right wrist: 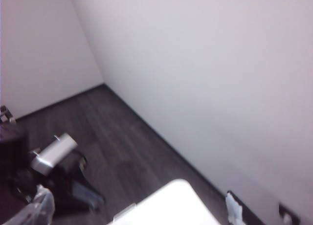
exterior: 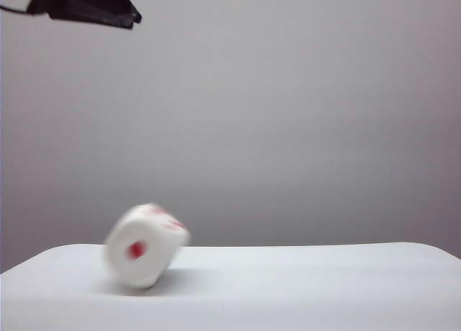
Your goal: Pick up the dice on the table and roll the dice.
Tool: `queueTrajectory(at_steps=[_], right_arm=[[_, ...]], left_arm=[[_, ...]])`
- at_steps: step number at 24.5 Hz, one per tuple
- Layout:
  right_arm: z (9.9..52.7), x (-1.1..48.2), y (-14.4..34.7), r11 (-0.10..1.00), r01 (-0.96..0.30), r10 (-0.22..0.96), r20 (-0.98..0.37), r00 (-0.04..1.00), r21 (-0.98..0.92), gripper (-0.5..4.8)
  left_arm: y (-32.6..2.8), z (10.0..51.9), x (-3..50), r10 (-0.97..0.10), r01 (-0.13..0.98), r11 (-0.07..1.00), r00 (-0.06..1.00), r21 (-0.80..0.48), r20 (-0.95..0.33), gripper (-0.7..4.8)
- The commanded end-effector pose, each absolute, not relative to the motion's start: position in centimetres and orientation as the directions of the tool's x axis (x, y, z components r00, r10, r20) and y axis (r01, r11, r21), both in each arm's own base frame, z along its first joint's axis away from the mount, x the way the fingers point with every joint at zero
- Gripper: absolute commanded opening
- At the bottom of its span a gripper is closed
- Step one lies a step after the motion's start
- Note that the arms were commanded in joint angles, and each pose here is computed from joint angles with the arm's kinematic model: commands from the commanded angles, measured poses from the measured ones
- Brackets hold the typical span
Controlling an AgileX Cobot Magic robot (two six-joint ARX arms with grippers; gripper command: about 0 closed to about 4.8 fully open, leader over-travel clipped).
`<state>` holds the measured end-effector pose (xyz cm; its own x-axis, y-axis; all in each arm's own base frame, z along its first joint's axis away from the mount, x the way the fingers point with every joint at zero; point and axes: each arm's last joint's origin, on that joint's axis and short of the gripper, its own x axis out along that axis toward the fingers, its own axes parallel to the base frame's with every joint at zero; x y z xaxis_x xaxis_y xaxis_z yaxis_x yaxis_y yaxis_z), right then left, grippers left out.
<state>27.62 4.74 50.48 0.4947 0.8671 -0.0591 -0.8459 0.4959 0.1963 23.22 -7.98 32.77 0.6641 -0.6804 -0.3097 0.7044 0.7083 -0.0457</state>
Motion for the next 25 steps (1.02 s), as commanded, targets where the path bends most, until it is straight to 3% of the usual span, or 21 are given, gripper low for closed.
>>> queueTrajectory(at_steps=[1,3,9,25], right_arm=[[49.3,27.1,4.5,0.508,-0.841,0.860,-0.152,0.486,0.187,4.79],[48.3,26.8,4.4,0.517,-0.831,0.851,-0.224,0.475,0.204,4.79],[47.2,26.3,4.5,0.515,-0.819,0.847,-0.299,0.440,0.252,4.79],[45.8,25.3,4.4,0.504,-0.791,0.844,-0.391,0.366,0.347,4.79]], left_arm=[[-7.0,34.9,22.0,-0.510,0.577,0.807,0.787,0.122,-0.347,0.84],[-6.3,37.2,20.7,-0.410,0.498,0.852,0.825,0.159,-0.388,0.84],[-5.4,39.2,18.6,-0.300,0.420,0.867,0.870,0.269,-0.391,0.84],[-4.1,38.9,15.6,-0.144,0.332,0.887,0.860,0.322,-0.489,0.84]])
